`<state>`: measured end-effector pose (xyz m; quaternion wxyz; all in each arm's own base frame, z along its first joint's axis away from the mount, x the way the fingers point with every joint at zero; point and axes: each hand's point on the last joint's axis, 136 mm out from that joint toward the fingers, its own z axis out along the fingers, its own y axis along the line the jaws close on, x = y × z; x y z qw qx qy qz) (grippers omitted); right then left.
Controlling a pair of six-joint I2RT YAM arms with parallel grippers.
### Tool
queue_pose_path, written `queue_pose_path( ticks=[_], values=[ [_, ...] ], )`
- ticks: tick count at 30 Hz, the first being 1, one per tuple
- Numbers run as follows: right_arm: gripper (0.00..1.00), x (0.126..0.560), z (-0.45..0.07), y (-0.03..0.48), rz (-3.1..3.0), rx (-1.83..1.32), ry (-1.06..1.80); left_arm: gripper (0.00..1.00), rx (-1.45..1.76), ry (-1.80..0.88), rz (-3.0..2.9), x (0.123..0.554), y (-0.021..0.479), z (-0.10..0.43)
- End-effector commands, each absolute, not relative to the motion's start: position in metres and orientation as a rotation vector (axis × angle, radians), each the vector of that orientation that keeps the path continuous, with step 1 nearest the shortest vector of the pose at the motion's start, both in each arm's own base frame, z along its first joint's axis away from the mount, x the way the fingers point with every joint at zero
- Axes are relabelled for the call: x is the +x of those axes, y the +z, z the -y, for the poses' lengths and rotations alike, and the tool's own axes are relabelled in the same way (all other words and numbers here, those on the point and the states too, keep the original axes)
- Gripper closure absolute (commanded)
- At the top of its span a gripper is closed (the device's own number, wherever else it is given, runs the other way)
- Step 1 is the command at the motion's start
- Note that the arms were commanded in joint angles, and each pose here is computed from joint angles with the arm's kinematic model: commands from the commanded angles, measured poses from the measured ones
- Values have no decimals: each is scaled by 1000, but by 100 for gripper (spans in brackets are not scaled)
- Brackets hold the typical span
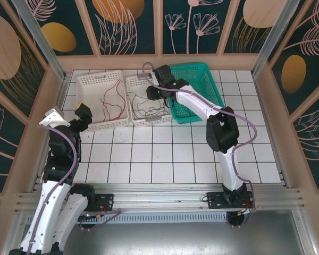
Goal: Untangle the cables
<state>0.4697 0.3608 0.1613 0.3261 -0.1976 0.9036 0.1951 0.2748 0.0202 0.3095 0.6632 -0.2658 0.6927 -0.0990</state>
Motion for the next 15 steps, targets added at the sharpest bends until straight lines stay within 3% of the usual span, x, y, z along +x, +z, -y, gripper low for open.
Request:
queue_pose_path(
  ticks=[1, 8, 15],
  values=[
    [70, 456, -367, 192, -2336, -524, 562, 1, -587, -221, -1545, 275, 314, -21],
    [68, 449, -362, 231, -2225, -498, 588, 2, -586, -221, -1546, 275, 314, -21],
    [48, 429, -313, 296, -1938, -378, 561, 1, -583, -215, -1555, 277, 311, -20]
  ],
)
